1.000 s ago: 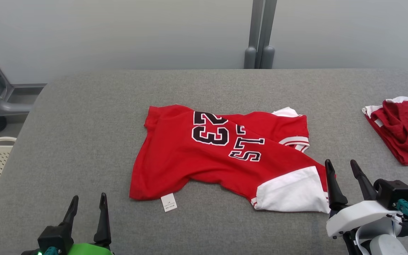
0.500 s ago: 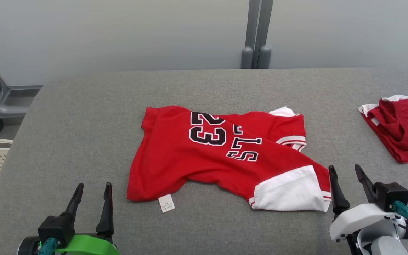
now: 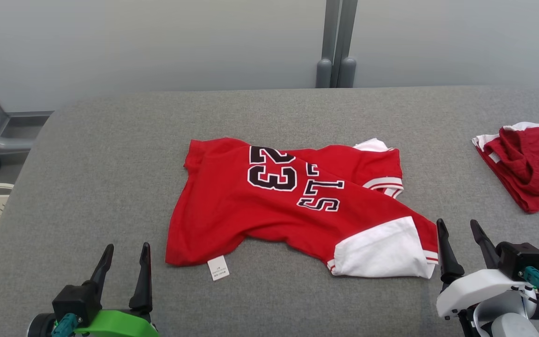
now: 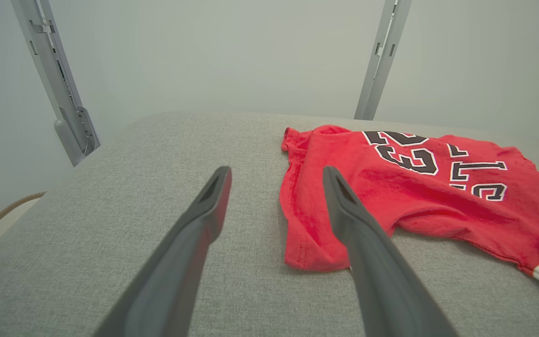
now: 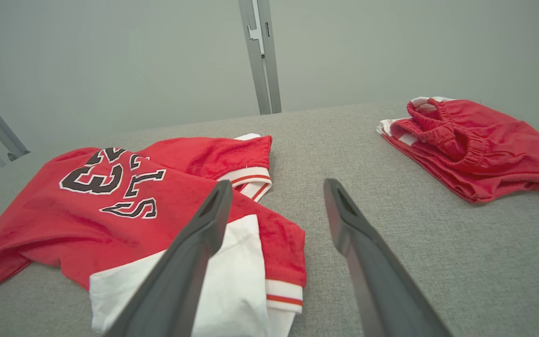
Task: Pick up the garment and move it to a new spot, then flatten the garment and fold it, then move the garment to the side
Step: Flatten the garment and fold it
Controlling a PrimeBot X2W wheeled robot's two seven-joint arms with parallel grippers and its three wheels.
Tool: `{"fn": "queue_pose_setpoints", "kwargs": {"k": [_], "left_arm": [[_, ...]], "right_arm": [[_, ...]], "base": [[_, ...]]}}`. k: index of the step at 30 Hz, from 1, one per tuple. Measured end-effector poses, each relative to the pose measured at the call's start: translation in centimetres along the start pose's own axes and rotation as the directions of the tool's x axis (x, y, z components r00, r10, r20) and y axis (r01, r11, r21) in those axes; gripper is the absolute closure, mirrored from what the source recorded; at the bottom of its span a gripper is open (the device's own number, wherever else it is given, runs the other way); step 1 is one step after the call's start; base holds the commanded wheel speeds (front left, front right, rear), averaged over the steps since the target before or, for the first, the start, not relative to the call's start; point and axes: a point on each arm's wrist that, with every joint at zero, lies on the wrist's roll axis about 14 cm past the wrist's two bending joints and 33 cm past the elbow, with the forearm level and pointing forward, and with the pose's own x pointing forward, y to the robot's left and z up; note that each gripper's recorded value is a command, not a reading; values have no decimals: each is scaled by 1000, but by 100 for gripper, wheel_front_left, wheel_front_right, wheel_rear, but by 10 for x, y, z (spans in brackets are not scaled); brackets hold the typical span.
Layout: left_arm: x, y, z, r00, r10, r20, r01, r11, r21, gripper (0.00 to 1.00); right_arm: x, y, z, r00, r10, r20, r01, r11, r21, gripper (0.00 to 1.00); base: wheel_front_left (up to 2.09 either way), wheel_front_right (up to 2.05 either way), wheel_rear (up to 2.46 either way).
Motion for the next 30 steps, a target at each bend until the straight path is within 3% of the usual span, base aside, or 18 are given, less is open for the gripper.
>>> {"fn": "queue_pose_setpoints", "kwargs": {"k": [6, 13, 21, 30], "left_arm": [[2, -5, -3, 1000, -21, -12, 20, 1000, -4, 0], [11, -17, -25, 990, -83, -110, 85, 996, 11, 0], [33, -26, -66, 932, -146, -333, 170, 984, 46, 0], [42, -15, -101, 874, -118, -471, 151, 988, 32, 0]], "right_arm": [[0, -1, -2, 1000, -3, -12, 3, 1000, 1, 0], [12, 18, -17, 990, 52, -130, -52, 999, 4, 0], [40, 29, -34, 948, 79, -307, -108, 991, -77, 0], [51, 29, -51, 914, 71, -398, -124, 986, -108, 0]], "base": [[0, 0, 0], [0, 0, 0], [0, 0, 0], [0, 0, 0]]}}
